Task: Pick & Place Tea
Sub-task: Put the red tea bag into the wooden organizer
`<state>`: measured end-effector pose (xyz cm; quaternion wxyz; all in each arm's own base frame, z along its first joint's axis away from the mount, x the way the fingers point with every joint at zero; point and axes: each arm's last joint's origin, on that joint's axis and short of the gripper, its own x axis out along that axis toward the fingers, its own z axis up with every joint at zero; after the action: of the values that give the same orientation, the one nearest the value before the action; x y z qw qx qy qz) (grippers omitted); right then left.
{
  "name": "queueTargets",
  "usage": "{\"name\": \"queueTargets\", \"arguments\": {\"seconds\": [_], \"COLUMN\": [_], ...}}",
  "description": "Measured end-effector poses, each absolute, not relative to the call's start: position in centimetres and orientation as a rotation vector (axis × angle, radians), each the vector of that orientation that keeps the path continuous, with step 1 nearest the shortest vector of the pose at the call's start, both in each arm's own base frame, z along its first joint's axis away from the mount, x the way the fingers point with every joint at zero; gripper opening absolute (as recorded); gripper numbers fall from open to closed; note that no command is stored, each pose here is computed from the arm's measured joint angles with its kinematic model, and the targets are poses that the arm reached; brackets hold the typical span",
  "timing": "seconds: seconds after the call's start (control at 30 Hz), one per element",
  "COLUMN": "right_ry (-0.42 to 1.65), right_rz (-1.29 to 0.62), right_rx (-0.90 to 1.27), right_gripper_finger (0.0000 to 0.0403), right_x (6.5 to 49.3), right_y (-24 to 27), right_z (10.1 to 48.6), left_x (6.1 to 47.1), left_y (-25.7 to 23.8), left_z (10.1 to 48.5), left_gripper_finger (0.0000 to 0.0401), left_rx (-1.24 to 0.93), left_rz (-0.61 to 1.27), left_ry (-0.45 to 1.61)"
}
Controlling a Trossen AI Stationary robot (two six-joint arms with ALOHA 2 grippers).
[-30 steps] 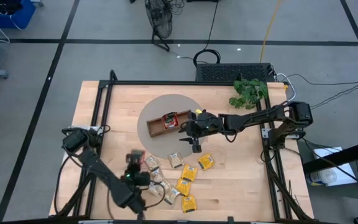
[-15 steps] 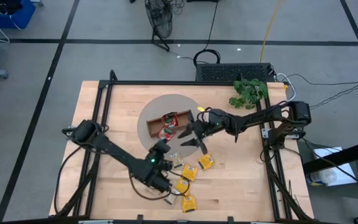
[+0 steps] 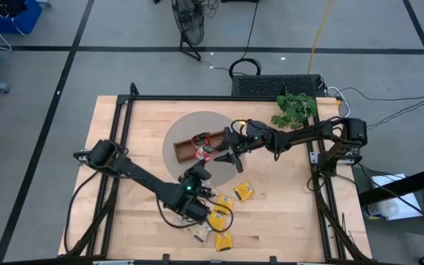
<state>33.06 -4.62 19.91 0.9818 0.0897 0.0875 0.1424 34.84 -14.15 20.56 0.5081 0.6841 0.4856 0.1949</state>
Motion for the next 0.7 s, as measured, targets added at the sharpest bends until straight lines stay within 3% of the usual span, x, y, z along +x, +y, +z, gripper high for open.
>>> {"name": "queueTargets", "arguments": {"seconds": [0.7], "right_ry": [0.077], "right_rz": [0.28], "right_rx": [0.265], "right_gripper_finger": [0.0151], "right_x": [32.9], "right_y": [-4.9], "right_z": [20.7], "left_x": [34.7], "left_y": [-14.6], "left_z": [20.5], "left_gripper_finger": [0.0001], "left_rx": [1.6], "left_rz": [0.453], "left_ry": [1.152]}}
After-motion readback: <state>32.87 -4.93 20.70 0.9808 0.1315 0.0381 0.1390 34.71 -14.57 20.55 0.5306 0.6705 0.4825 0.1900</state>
